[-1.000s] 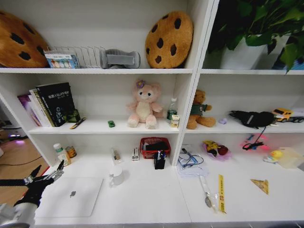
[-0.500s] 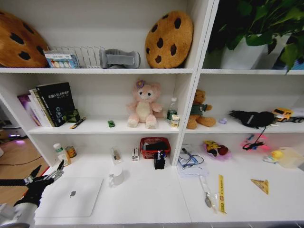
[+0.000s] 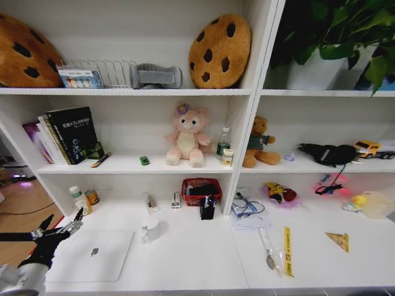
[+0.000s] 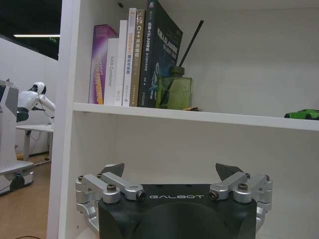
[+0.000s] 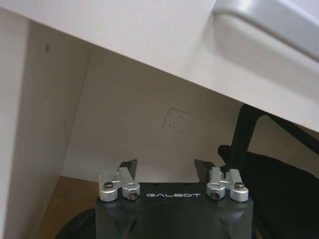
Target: Organize the objects on the table.
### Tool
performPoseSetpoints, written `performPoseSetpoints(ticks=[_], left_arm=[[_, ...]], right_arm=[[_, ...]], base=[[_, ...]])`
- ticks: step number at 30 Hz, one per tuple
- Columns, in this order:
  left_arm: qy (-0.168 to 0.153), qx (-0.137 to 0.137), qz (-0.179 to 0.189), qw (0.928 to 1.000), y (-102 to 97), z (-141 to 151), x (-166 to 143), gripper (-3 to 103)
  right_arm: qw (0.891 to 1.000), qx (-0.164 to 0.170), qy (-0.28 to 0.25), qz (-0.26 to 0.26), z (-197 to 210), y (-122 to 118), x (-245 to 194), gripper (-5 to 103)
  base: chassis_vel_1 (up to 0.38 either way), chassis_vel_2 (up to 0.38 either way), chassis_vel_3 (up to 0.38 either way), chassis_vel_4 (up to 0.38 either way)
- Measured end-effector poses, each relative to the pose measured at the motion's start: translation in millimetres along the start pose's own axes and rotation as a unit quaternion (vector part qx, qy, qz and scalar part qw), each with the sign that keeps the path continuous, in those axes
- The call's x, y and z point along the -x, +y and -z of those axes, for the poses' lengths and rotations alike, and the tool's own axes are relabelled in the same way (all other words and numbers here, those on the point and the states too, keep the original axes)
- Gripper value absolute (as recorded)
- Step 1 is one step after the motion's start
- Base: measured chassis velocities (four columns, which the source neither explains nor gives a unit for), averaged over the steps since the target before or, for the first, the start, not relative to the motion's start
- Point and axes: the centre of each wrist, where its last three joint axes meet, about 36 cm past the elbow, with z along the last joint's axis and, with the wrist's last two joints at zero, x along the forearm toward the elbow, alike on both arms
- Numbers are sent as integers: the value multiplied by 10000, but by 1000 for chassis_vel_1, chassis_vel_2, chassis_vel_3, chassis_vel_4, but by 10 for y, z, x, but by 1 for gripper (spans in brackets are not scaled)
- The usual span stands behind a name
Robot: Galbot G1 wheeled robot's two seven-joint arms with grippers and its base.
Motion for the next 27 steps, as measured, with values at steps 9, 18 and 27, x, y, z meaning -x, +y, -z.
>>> performPoseSetpoints(ticks=[9,18,27], left_arm=[[0,0,0,10000,0,0,0,100],[0,0,0,10000,0,0,0,100],[0,0,0,10000,0,0,0,100]], right_arm=[[9999,91,-2,-108,70,-117,-516,96],[9986,421,-188,-252,362,-290,-1114,100],[9906,974,-953,-100,1067,-469,-1516,100]], base=[[0,0,0,0],[0,0,0,0],[0,0,0,0]])
